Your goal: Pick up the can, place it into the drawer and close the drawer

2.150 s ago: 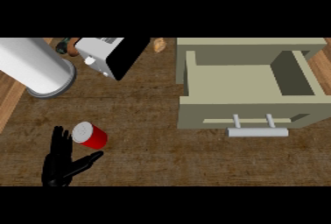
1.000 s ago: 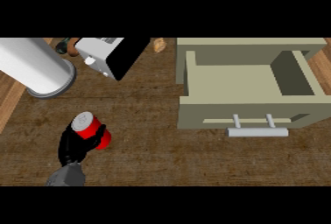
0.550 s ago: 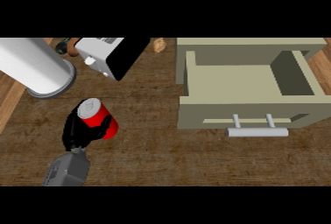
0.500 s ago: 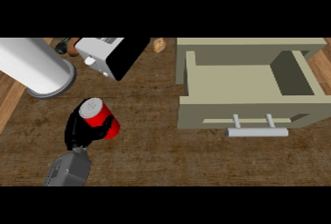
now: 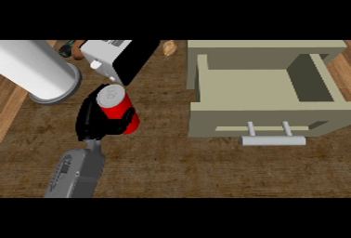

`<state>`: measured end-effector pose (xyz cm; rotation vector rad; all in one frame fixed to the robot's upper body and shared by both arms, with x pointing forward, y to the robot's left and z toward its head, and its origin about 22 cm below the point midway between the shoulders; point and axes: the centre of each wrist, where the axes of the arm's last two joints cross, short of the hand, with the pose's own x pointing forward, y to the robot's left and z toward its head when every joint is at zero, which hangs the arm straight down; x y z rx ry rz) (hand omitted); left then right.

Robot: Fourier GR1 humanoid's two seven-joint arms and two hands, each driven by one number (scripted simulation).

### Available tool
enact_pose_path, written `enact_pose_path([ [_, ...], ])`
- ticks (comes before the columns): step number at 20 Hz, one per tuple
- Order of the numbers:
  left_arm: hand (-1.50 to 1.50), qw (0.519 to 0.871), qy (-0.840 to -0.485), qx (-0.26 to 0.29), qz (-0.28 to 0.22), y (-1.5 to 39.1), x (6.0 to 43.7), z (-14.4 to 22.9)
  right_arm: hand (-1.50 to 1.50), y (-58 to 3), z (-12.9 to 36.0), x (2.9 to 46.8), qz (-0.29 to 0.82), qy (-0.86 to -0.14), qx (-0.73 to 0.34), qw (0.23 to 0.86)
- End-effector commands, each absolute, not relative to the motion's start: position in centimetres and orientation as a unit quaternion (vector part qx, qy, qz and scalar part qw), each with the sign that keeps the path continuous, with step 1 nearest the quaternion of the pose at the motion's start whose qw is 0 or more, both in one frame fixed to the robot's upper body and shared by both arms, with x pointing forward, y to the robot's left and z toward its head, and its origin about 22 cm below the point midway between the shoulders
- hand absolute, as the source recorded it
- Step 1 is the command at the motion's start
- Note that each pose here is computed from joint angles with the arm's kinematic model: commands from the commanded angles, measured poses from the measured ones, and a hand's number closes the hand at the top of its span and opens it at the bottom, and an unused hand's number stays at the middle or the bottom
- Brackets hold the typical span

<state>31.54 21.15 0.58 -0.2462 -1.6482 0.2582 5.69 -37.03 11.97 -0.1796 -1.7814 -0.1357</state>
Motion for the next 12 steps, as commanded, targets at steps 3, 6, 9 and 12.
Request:
enact_pose_path([
  [3,1.50,0.656,-0.742,-0.105,0.093,19.1,31.6,4.7,-1.50,-35.9,10.9,6.9,-0.052,-0.776,-0.071,0.624],
  [6,1.50,0.653,-0.746,-0.099,0.082,18.8,33.6,7.4,-1.50,-36.6,12.6,5.0,-0.062,-0.774,-0.074,0.626],
  [9,1.50,0.649,-0.750,-0.102,0.081,16.9,32.1,9.1,-1.50,-35.5,12.6,4.5,-0.056,-0.776,-0.075,0.624],
  [12,1.50,0.638,-0.762,-0.098,0.062,16.6,33.3,13.9,-1.50,-36.7,12.8,5.4,-0.066,-0.775,-0.084,0.623],
])
